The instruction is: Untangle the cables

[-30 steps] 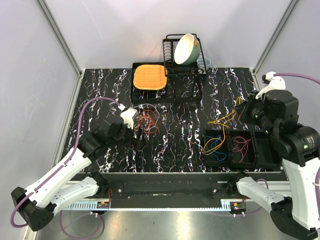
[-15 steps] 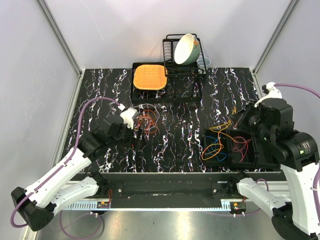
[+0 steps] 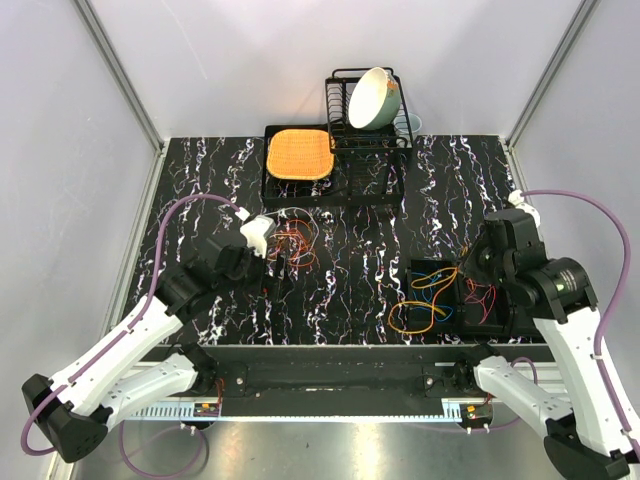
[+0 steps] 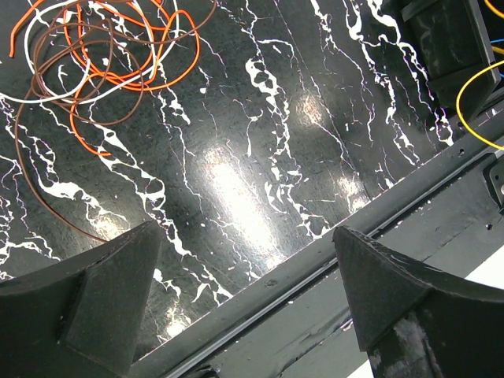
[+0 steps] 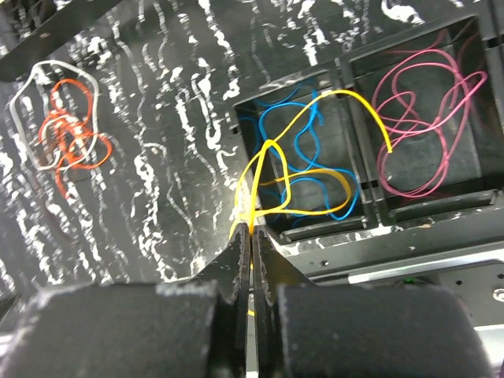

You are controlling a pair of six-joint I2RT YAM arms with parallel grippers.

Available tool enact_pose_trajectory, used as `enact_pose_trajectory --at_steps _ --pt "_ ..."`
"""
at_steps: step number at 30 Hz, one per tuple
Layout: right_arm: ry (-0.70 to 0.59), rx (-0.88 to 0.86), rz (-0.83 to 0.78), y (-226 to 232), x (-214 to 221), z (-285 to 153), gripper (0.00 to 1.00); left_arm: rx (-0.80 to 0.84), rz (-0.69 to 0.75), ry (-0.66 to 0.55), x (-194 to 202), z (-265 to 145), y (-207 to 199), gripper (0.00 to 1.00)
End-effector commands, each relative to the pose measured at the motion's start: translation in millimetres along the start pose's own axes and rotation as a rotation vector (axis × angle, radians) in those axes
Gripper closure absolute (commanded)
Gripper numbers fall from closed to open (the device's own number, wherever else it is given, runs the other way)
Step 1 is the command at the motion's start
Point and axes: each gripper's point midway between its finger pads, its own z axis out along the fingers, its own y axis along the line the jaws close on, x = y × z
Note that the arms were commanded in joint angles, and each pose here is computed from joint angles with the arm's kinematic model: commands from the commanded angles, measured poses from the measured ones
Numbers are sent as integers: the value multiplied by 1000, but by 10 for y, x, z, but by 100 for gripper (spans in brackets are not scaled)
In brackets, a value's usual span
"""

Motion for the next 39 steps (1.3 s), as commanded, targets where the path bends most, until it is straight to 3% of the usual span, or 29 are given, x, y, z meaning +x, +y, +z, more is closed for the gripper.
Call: enact_pose_trajectory --at_steps 1,6,10,30,39 --pt "-108 126 -22 -136 -253 160 100 -1 20 -71 -152 -28 -6 6" --pt "-130 222 -85 -226 -350 347 100 -5 20 -72 -151 -29 3 6" --pt "-71 258 -114 -280 -209 653 100 -5 21 -70 -144 -26 1 6" --pt "165 144 -89 -147 556 1727 100 -20 21 -54 -122 13 29 6" --pt "191 185 -39 -252 672 1872 100 -35 19 -49 -118 26 58 6"
